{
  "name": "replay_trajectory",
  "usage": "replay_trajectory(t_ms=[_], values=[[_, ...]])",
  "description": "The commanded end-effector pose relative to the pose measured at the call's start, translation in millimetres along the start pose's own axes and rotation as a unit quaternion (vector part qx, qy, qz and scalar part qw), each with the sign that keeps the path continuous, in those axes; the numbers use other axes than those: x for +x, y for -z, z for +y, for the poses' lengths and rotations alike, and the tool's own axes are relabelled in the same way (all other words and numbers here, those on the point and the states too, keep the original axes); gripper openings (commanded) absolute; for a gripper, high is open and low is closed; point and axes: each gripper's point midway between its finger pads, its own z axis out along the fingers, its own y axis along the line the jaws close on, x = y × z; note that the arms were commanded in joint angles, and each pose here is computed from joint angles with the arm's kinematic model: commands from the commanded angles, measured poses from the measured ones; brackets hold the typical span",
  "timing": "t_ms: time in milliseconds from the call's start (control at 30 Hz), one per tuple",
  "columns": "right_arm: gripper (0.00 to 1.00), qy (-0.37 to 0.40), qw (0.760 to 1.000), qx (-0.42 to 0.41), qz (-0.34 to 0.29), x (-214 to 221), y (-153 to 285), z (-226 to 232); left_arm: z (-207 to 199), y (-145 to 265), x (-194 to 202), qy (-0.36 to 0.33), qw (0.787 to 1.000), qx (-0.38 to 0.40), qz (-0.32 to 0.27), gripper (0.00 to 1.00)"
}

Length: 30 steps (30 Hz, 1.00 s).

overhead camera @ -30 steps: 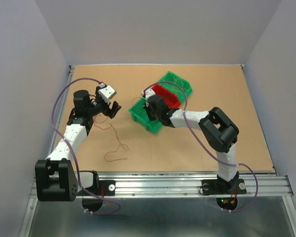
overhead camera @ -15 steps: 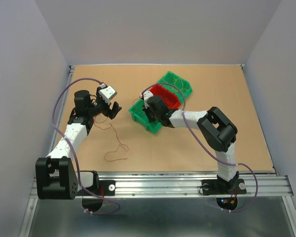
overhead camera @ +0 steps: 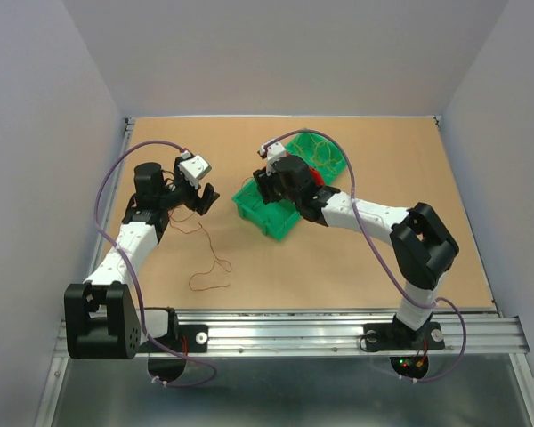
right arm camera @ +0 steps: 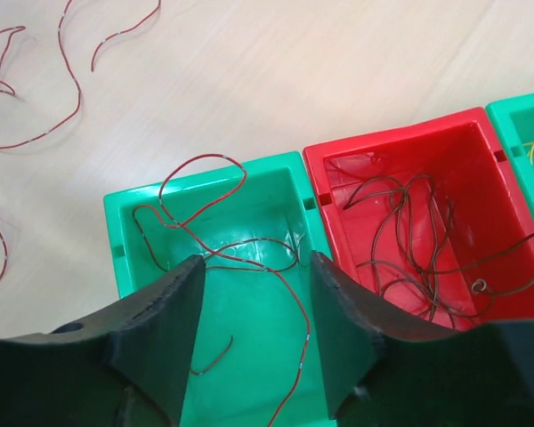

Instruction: Untangle the cables

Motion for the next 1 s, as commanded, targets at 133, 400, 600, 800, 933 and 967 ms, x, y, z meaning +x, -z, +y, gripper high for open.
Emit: replay_trajectory(t_ms=[133, 400, 600, 800, 933, 967], values=[[0.64, -0.011, 0.999, -0.024, -0.033, -28, -9, 12, 9, 1, -25, -0.023, 0.999, -0.003, -0.025, 0.82], [0.65, -0.032, 0.999, -0.025, -0.035, -33, -32, 18, 9, 1, -24, -0.023, 0.999, -0.003, -0.024, 0.82], [0.43, -0.029, 0.999, -0.016, -0.024, -23, -41, 16, 8, 1, -24, -0.022, 0.999, -0.002, -0.024, 0.82], [0.03, -0.019, 0.999, -0.027, -0.004, -5, -37, 18, 8, 1, -24, -0.023, 0.999, -0.002, -0.024, 0.82], [0.01, -0.009, 0.999, -0.037, 0.016, 13, -37, 20, 9, 0, -23, -0.022, 0.999, -0.001, -0.023, 0.82], [0.01, -0.007, 0.999, -0.038, 0.024, 20, -39, 21, 8, 0, -23, -0.021, 1.0, -0.001, -0.023, 0.82]])
